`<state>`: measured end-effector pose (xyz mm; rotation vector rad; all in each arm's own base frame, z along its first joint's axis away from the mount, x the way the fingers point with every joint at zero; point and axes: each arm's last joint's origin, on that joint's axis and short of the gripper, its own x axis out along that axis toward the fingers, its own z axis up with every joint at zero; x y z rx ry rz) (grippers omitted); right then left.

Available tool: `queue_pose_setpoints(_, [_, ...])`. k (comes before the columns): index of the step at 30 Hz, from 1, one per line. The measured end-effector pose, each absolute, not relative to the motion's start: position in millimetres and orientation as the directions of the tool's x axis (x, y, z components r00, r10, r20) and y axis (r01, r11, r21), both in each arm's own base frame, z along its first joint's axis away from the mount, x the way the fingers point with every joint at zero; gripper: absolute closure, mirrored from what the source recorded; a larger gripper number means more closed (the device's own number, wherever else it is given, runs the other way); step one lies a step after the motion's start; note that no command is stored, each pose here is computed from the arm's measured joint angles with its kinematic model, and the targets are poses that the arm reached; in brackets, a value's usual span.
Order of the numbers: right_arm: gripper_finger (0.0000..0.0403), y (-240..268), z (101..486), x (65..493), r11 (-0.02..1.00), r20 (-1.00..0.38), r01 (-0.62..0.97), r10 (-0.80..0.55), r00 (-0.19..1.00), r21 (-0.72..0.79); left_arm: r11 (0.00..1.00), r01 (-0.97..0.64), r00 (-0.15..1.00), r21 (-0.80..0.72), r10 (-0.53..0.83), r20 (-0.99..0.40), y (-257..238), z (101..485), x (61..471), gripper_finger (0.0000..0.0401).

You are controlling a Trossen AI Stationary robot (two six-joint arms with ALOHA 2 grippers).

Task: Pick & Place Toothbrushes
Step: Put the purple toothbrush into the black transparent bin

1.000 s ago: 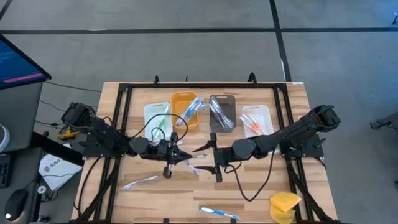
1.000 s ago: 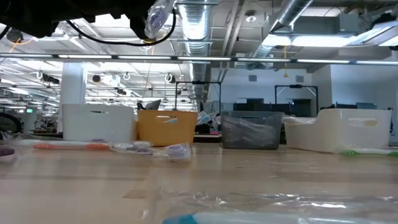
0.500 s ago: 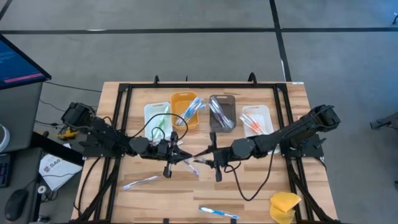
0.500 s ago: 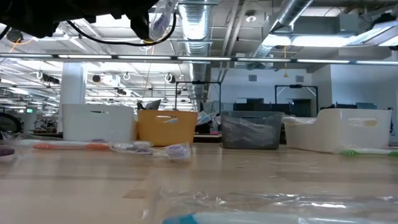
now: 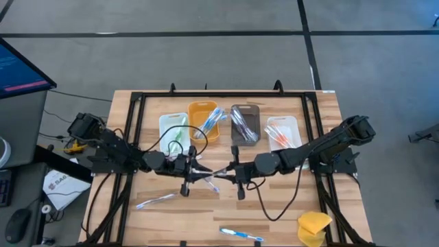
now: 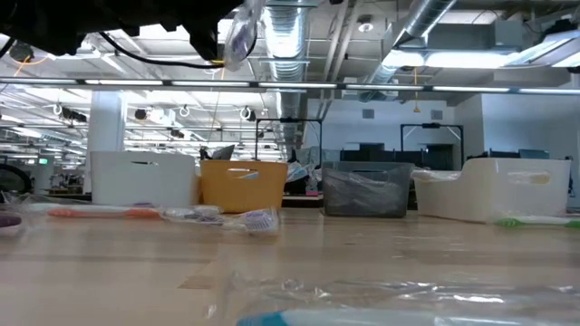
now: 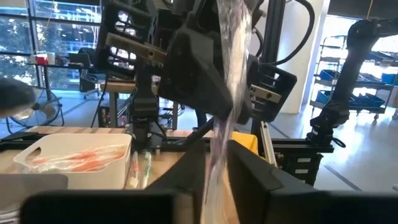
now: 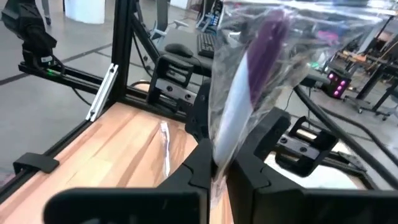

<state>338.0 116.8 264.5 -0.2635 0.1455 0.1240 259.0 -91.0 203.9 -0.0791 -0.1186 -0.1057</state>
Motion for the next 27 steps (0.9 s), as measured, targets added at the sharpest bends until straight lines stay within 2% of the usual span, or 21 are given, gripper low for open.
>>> queue_pose_setpoints(4, [0.0386,116.7,256.3,336.1,0.968,-0.241,-0.137,0.084,0.967,-0.212,0.988,0.114,0.988,-0.106,-0.101,0.121,-91.0,203.8,259.0,0.0294])
queue_pose_setpoints(8, [0.0386,116.1,246.7,329.7,0.982,-0.355,-0.065,-0.002,0.935,-0.176,0.986,0.114,0.989,-0.122,-0.101,0.108,-90.7,201.4,258.2,0.0246])
queue_pose_setpoints(13, [0.0386,104.7,260.6,318.7,0.997,-0.512,0.053,-0.075,0.856,-0.057,0.987,0.112,0.991,-0.118,-0.102,0.089,-89.7,196.6,255.6,0.0201])
queue_pose_setpoints(18, [0.0386,91.7,281.4,313.3,0.987,-0.637,0.159,-0.127,0.760,-0.006,0.987,0.111,0.992,-0.114,-0.103,0.074,-88.7,192.1,252.9,0.0178])
queue_pose_setpoints(22, [0.0385,68.9,303.1,308.1,0.962,-0.755,0.273,-0.177,0.631,0.002,0.988,0.109,0.993,-0.109,-0.103,0.056,-87.5,187.1,249.8,0.0171])
queue_pose_setpoints(27, [0.0383,31.2,323.6,307.3,0.924,-0.801,0.381,-0.240,0.549,-0.015,0.989,0.107,0.994,-0.104,-0.104,0.036,-86.2,181.8,246.4,0.0174])
